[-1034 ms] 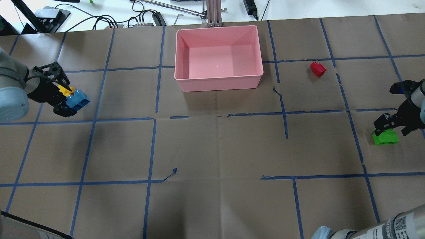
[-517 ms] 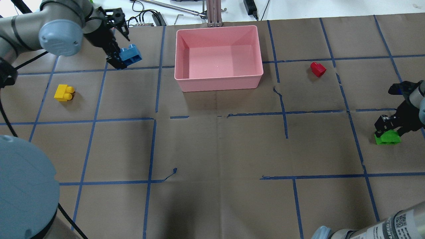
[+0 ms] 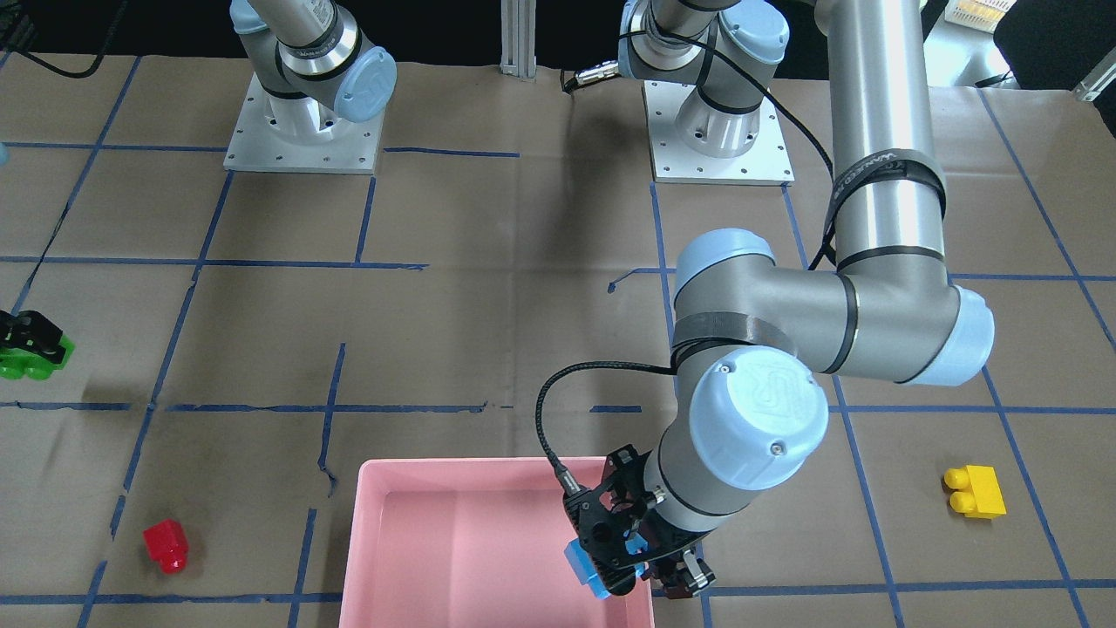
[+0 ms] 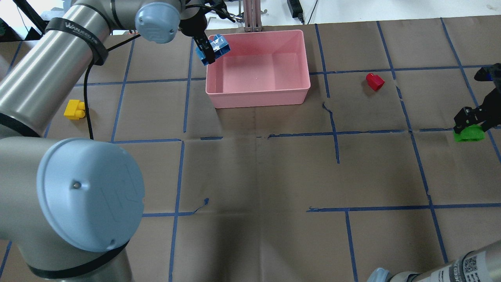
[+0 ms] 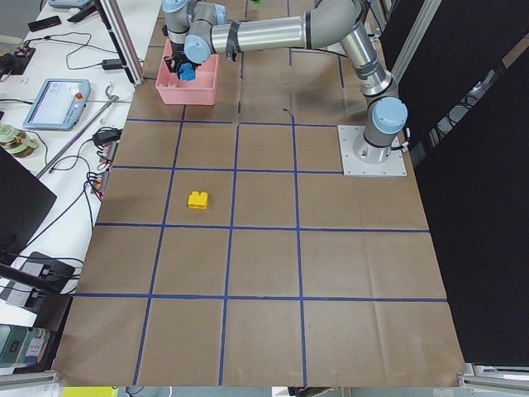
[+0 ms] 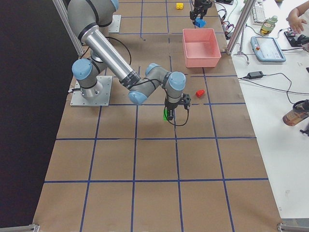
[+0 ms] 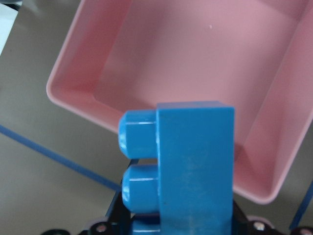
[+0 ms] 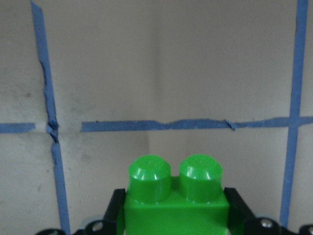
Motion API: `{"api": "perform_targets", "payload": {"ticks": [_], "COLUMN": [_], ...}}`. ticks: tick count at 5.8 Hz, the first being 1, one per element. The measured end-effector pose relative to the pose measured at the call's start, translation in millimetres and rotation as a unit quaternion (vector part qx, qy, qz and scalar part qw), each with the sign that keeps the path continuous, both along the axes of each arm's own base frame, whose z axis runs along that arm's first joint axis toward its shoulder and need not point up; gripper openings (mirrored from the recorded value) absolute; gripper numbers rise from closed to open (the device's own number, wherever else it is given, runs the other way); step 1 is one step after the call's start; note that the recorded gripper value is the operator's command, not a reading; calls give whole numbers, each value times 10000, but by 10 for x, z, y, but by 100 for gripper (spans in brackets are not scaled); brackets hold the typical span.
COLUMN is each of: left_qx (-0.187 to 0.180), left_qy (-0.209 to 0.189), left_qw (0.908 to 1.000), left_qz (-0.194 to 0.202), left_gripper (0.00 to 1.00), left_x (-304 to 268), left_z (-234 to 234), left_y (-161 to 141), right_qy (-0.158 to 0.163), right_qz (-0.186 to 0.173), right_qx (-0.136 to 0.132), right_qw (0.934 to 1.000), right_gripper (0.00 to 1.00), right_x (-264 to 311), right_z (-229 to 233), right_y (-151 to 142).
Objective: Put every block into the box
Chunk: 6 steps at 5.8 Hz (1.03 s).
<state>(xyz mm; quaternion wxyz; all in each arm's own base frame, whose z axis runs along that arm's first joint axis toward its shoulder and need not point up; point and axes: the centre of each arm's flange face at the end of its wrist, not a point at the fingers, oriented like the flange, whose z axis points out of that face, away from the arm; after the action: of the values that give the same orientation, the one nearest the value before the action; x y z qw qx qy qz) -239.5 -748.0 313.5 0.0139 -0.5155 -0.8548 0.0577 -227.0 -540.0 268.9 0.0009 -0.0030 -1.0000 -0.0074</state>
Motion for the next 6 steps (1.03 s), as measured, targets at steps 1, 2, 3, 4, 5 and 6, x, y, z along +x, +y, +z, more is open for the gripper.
{"api": "perform_targets", "payload": {"ticks": [1,2,3,4,5,6], "left_qx": [79,150,159,142,129,146], "left_qy": [-55,-86,-96,-100,-102,-97], "left_qw": [9999,9998,9998,9998,9994,9973], "left_qz": [32,26,23,75,294,707], "left_gripper": [99,99,99,100,99,99], "left_x": [-121,-176,-191,-115,217,861], "left_z": [-164,-266,-257,-172,-38,114], "left_y": [-39,-36,-18,-10,-47,-69], "right_qy": [9,25,5,14,12,-20], "right_qz": [156,275,356,497,594,592], "right_qx": [-207,-427,-617,-784,-926,-1039], "right_qw": [9997,9987,9975,9957,9939,9928], "right_gripper": [36,35,35,35,35,35], "right_x": [101,329,664,1117,1673,2301], "right_z": [374,749,1033,1226,1338,1406], "right_y": [-268,-560,-839,-1147,-1430,-1647]}}
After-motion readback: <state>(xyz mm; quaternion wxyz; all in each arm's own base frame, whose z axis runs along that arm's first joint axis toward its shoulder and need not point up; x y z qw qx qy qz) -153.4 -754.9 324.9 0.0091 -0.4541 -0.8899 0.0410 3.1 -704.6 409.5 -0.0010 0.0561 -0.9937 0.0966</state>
